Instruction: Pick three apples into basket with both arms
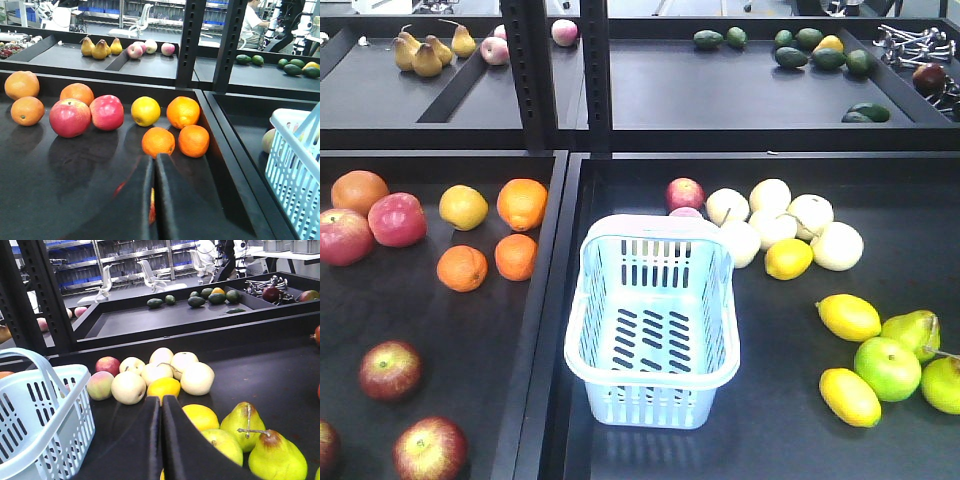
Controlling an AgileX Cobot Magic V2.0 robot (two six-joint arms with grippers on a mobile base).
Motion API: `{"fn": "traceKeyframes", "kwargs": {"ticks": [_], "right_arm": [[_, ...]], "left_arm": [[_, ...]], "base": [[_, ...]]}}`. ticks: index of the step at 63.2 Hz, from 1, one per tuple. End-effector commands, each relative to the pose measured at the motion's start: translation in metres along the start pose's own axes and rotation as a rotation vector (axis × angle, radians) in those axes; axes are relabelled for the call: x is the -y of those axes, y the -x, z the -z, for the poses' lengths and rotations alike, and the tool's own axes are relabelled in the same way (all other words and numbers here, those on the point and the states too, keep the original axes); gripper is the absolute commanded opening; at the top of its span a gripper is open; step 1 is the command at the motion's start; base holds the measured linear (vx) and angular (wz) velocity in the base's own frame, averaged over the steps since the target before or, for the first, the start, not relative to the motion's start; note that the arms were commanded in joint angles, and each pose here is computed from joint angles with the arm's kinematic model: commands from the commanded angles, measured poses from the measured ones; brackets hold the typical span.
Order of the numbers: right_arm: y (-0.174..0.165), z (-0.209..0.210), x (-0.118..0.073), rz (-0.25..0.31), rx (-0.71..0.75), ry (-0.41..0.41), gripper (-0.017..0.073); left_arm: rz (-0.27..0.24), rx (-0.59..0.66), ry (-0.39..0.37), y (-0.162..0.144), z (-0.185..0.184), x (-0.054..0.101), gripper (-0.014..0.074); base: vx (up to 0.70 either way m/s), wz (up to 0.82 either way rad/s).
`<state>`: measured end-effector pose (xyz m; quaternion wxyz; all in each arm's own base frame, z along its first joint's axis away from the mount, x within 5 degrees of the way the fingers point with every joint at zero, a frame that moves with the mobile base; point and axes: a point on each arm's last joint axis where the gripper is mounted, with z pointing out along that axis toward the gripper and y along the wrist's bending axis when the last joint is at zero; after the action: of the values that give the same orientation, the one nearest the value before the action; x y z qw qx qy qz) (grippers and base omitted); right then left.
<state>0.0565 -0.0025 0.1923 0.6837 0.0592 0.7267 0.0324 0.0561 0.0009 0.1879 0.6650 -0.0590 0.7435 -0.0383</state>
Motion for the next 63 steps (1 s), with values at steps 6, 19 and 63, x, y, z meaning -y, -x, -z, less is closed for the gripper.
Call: {"fn": "traceKeyframes", "kwargs": {"ticks": [6,19,63], "right_arm": [[0.0023,0.0004,-0.0009,0.007,0.071,0.015,-0.0004],[0.0023,0.0004,-0.0009,0.007,0.071,0.015,-0.0004],[0.0023,0.0004,-0.0009,0.007,0.071,0.015,-0.0004]], "left_arm": [[0.006,0.081,-0.007,0.0058,0.0011,0.0005,-0.0006],[0.006,0.081,-0.007,0.0058,0.0011,0.0005,-0.0006],[0.006,0.081,-0.007,0.0058,0.0011,0.0005,-0.0006]], "base": [[0.03,0.02],[0.01,0.02],[0.00,0.00]]}}
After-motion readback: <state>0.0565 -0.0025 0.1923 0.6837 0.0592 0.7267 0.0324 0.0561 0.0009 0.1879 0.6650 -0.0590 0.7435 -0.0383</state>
